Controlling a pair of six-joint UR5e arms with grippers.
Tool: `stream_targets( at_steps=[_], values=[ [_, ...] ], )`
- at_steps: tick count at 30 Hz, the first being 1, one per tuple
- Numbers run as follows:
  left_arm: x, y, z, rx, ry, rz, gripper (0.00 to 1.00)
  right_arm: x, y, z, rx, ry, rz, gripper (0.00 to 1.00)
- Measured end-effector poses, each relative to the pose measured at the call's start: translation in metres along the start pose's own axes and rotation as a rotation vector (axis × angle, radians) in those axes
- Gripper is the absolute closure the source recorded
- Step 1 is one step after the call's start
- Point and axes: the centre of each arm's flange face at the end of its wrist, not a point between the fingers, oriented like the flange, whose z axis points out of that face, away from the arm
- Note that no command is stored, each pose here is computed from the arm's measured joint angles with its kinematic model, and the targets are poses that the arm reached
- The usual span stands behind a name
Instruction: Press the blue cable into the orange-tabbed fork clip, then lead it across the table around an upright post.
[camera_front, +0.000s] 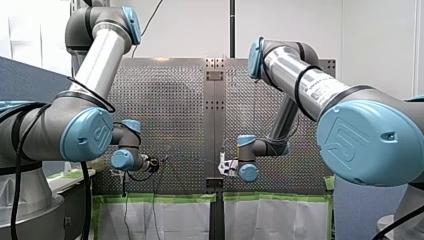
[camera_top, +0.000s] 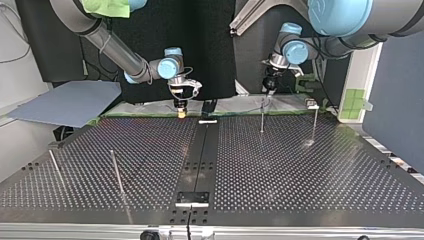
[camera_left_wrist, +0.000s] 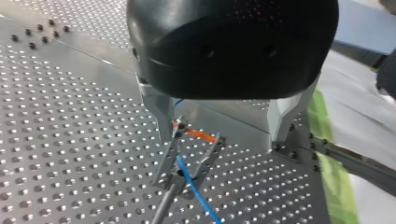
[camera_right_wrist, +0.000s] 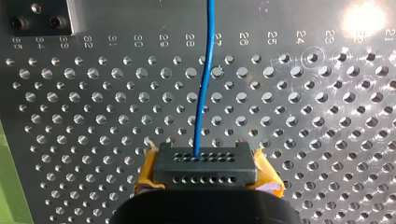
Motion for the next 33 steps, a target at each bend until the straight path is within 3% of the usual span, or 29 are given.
stream_targets(
  at_steps=[10, 26, 33],
  values=[
    [0.009, -0.008, -0.008, -0.030, 0.070, 0.087, 0.00, -0.001, -0.001, 0.000, 0.002, 0.001, 0.000, 1.00],
    [0.008, -0.040, 0.002, 0.042, 0.048, 0.259, 0.00, -0.003, -0.002, -0.001, 0.011, 0.000, 0.000, 1.00],
    [0.001, -0.053, 0.013, 0.035, 0.020, 0.294, 0.00, -0.005, -0.002, -0.001, 0.011, -0.002, 0.000, 1.00]
  ],
)
